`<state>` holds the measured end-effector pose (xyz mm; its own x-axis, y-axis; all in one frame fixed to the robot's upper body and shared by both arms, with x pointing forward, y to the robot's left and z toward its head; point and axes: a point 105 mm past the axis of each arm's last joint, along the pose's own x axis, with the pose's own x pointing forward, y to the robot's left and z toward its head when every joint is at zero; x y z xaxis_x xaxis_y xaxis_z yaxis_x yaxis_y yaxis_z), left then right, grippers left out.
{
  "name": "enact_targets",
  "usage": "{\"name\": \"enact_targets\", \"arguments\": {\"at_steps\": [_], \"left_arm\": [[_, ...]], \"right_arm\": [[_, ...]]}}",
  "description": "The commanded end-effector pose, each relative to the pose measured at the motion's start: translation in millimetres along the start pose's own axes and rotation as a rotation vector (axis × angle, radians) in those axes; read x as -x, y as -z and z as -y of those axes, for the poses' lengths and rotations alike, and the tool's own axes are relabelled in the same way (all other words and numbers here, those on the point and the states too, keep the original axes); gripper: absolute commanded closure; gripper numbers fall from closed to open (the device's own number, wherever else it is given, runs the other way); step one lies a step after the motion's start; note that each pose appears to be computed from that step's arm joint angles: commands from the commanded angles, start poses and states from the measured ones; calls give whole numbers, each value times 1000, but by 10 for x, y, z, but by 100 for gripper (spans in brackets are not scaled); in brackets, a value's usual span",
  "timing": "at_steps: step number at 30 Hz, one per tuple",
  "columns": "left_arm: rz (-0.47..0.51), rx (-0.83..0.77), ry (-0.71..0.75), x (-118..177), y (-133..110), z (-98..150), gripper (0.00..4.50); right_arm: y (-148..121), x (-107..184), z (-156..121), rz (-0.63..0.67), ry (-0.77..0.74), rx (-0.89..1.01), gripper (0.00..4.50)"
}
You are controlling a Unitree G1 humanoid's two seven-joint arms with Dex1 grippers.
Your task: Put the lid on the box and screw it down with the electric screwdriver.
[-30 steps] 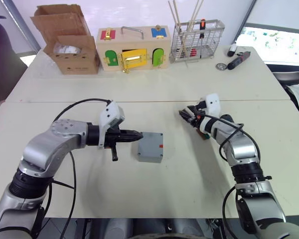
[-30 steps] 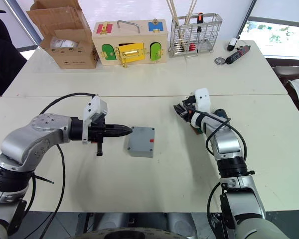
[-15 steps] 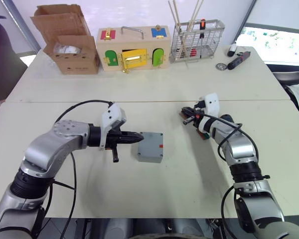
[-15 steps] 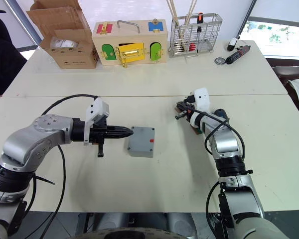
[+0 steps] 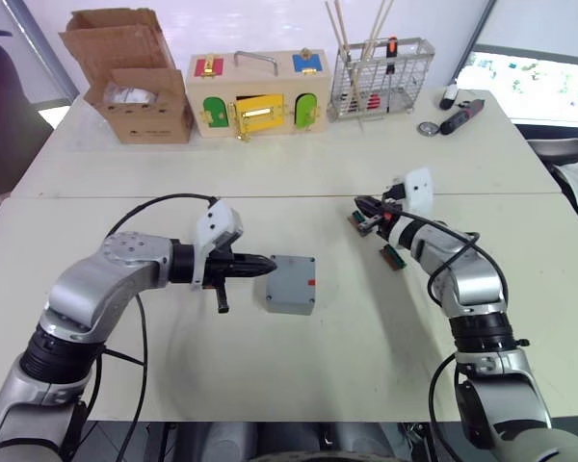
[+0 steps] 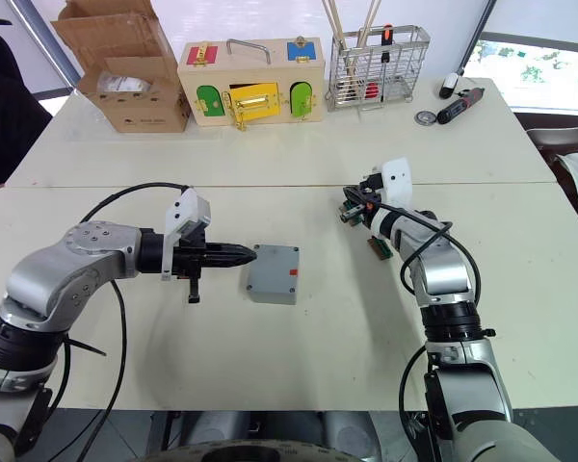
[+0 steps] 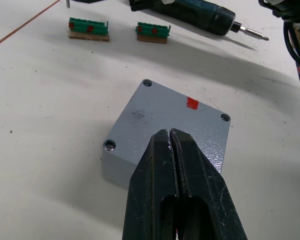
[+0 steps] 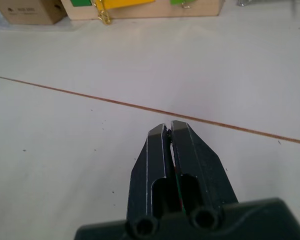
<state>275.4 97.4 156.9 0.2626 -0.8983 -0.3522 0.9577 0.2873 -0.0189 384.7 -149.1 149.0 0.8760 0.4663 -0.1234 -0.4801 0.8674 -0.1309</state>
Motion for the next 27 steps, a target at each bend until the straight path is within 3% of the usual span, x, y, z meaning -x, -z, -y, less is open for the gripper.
{"name": "enact_targets", "arguments": {"at_steps": [1,5,10,27], "left_arm": [[29,-46,1,67,-121,11,450],[15,-50,21,130,-127,44,450],[-19,-55,23,177,-69,23,450],[-35,-58,16,168,-24,-5,450]], "right_arm": [[-441,191,-208,135,-136,24,446],[-461,555,-741,102,-429,19,446],[-298,721,-1051,23,-533,20,446],[-149,574,-1071,7,-496,13,446]]}}
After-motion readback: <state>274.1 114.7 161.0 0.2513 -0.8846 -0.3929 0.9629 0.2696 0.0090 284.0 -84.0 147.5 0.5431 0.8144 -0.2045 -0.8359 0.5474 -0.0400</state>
